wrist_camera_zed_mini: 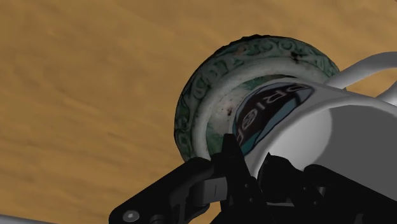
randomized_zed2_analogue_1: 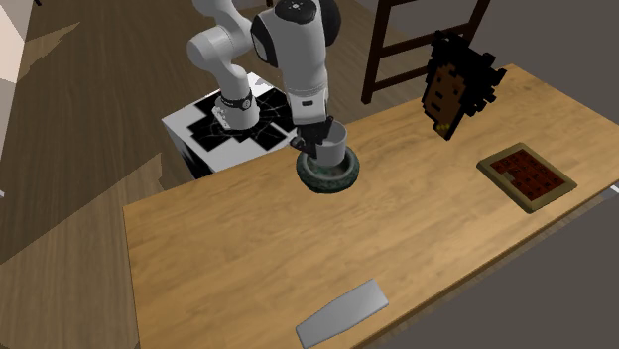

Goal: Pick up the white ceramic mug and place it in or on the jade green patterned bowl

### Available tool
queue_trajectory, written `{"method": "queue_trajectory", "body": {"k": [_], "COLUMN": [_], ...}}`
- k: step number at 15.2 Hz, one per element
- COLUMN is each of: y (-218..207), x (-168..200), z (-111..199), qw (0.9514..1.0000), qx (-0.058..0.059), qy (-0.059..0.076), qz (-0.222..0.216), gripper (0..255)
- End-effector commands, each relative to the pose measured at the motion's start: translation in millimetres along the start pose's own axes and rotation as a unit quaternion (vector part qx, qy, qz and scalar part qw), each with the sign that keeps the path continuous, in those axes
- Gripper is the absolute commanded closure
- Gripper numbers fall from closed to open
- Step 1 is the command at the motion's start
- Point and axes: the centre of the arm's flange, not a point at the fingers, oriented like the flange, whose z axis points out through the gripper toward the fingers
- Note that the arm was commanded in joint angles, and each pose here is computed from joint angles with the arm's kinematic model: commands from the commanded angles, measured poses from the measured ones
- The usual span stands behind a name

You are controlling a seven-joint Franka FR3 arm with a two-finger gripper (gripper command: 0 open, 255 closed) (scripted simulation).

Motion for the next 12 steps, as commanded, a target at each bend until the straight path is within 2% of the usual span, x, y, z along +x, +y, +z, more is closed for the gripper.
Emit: {"method": "queue_trajectory", "body": {"k": [1,8,9,12], "y": [1.0,1.0,0.7,1.1], "x": [-0.5,-0.4,-0.1,-0.8], "z": [6.0,6.0,5.9,6.1], "qw": [1.0,1.0,1.0,1.0], "qx": [0.0,0.0,0.0,0.0], "qy": [0.0,0.0,0.0,0.0], "qz": [0.0,0.0,0.0,0.0], "gripper": [255,255,0,0]}}
